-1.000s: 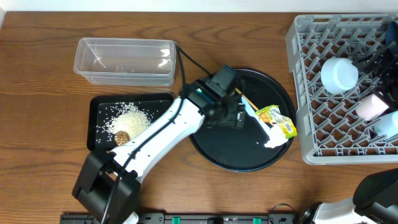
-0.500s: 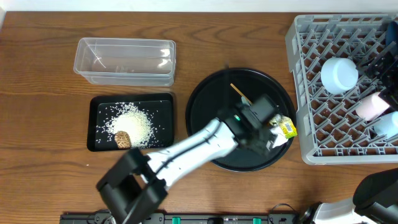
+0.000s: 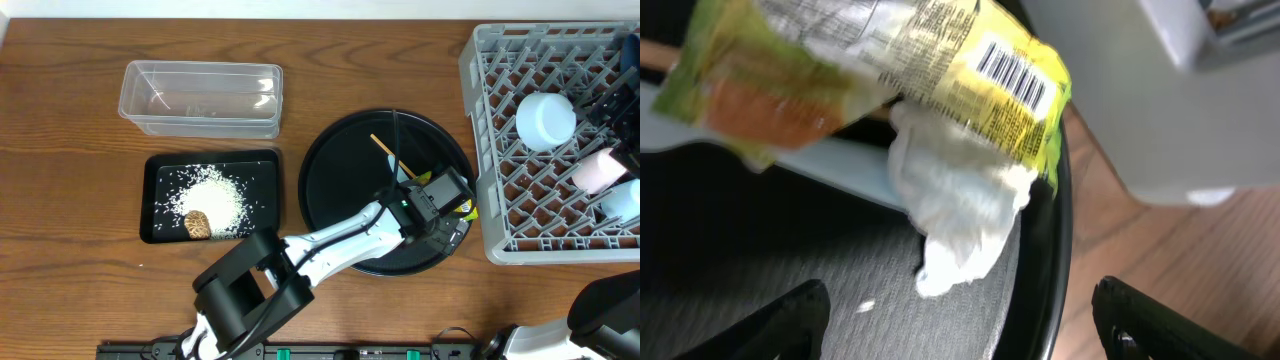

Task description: Sort waste into correct bins and load items into the dishwasher rack

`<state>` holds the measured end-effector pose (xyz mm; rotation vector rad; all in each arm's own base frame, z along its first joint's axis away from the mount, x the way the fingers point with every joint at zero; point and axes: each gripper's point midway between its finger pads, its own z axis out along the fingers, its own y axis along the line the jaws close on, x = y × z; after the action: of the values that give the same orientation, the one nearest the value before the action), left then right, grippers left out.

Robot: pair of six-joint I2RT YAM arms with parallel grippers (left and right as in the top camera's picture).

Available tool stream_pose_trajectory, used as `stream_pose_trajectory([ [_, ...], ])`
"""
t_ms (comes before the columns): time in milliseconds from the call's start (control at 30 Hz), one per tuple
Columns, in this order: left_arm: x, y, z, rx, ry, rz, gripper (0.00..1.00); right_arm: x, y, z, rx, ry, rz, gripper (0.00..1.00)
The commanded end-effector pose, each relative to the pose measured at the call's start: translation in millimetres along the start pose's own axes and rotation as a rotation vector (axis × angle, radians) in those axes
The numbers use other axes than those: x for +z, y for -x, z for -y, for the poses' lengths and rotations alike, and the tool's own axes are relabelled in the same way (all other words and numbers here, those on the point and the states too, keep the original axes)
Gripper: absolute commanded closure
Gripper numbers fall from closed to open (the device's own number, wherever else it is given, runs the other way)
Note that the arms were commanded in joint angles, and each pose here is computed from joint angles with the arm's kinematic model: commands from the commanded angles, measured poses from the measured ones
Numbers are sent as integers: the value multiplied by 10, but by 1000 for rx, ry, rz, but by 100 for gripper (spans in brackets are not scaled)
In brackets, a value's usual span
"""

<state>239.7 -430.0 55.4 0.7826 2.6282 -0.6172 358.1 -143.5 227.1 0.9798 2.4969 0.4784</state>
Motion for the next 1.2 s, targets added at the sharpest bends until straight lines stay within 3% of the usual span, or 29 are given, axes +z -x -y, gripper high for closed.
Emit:
stream_pose_trajectory([
  [0, 61, 68, -42, 16, 18, 34, 15, -100, 36, -32, -26, 3, 31, 1],
  [267, 166, 72, -70, 17, 25, 41, 23, -100, 36, -33, -26, 4, 31, 1],
  [667, 331, 49, -128, 20, 54, 49, 22, -100, 36, -33, -26, 4, 31, 1],
  [900, 351, 85, -64, 29, 38, 71, 30, -100, 36, -33, -26, 4, 31, 1],
  [1167, 402, 37, -51, 37, 45, 63, 30, -100, 36, -33, -26, 4, 31, 1],
])
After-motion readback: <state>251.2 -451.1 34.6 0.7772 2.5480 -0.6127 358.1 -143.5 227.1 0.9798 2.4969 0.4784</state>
